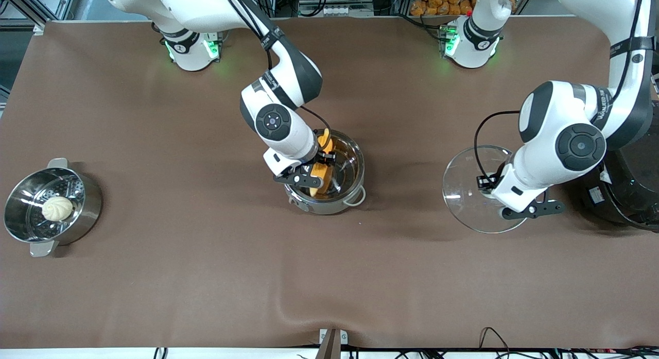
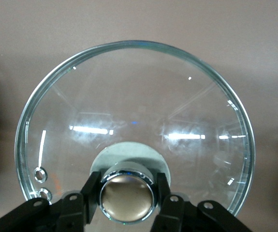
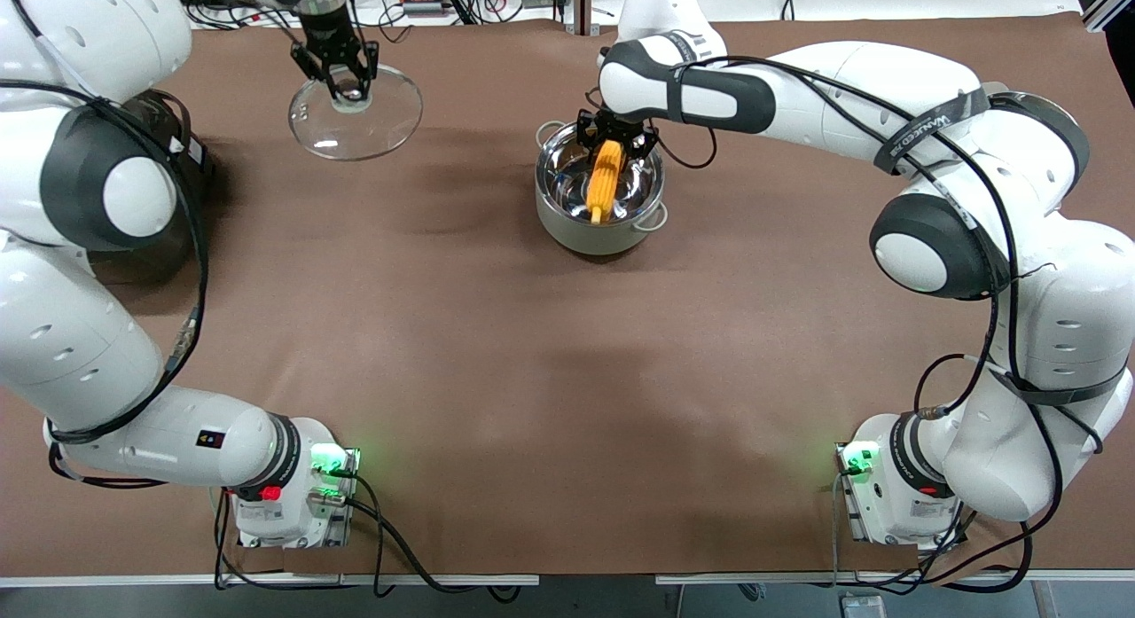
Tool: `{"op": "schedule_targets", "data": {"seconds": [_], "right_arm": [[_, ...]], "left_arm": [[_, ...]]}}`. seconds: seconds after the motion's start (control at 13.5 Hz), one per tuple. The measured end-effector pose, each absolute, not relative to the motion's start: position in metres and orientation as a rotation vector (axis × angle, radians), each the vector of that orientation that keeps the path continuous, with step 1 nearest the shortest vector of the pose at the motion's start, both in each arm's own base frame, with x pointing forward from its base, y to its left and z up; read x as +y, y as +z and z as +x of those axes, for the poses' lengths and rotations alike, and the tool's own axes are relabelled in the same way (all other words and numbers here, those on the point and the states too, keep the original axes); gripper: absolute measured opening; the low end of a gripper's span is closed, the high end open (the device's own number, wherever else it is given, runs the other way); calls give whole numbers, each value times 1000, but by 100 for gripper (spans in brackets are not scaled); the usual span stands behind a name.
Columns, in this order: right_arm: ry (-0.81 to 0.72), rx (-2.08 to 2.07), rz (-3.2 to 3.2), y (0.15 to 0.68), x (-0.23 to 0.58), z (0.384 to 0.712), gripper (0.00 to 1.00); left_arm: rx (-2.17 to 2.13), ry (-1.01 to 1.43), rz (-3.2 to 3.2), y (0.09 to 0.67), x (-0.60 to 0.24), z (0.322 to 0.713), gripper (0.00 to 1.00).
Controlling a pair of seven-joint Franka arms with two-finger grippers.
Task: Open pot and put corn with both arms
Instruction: 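Lower the corn into the pot and open the right gripper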
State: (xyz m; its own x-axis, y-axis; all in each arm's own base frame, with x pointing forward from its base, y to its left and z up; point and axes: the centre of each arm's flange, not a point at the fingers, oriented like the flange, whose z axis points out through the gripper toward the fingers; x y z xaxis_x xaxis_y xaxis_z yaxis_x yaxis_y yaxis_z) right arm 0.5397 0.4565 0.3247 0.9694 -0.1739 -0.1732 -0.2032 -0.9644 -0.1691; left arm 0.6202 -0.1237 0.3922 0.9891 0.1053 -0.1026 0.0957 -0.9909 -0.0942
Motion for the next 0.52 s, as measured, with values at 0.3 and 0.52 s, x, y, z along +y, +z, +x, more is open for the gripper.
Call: {"op": "schedule_targets", "data": {"seconds": [0.3, 0.52], "right_arm": [[178, 316, -2903, 362, 430, 572, 100], [173, 392, -2896, 424, 349, 607, 100]], "left_arm": [[-147, 127, -3059, 343, -116, 597, 51], [-173, 165, -3052, 325, -103, 588, 51]]}}
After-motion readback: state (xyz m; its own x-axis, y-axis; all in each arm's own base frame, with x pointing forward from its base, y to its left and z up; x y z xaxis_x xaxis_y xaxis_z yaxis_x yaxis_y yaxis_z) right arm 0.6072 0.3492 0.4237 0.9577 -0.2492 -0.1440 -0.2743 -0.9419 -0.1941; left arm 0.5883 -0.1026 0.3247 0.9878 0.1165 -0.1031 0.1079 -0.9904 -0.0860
